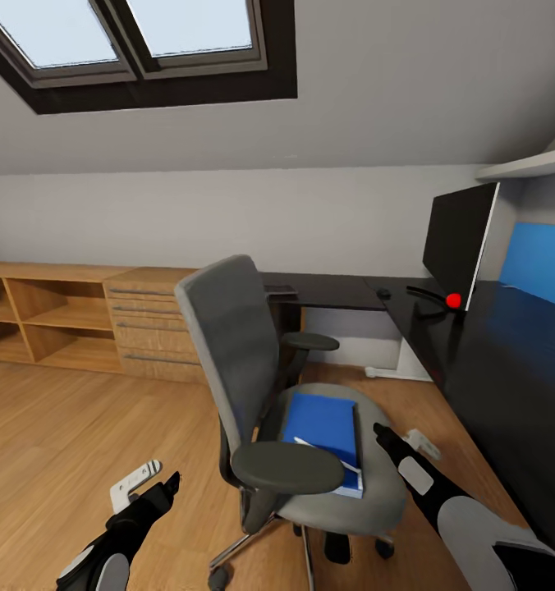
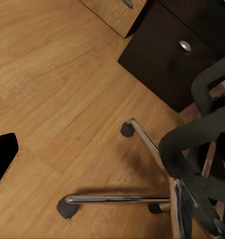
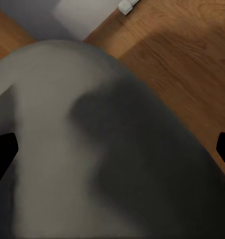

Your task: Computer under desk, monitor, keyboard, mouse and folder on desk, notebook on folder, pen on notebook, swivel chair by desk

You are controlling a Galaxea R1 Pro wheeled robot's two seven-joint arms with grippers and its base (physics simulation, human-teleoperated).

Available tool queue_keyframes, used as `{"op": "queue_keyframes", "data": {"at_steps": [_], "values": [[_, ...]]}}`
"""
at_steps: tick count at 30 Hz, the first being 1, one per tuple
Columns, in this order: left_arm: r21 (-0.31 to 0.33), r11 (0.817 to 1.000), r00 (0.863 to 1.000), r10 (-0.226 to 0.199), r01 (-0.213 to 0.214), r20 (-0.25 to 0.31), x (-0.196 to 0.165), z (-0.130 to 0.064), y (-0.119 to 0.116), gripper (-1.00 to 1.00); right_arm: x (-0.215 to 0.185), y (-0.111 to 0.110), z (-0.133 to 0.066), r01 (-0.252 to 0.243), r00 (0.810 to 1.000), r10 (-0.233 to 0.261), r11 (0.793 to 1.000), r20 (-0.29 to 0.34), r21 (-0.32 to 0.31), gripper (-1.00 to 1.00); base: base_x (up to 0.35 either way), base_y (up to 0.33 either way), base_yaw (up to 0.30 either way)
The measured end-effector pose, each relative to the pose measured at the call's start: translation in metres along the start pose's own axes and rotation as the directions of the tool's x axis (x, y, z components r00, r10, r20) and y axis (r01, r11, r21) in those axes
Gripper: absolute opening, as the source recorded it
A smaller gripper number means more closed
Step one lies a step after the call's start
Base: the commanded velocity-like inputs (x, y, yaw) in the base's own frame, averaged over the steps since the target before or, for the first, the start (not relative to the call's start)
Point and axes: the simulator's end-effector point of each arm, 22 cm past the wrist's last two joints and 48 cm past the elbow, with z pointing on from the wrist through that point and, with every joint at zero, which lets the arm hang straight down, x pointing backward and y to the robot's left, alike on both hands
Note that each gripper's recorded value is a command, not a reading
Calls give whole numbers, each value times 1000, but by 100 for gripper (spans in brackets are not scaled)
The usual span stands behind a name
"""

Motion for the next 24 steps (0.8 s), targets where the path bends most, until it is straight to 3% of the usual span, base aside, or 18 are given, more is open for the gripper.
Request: {"op": "queue_keyframes", "data": {"at_steps": [24], "values": [[-9,1000,1000,3,-3,-20,8,4,3,100,10,-6,5,1,1000,-1,1000,-15,11,100,0,0,220]]}}
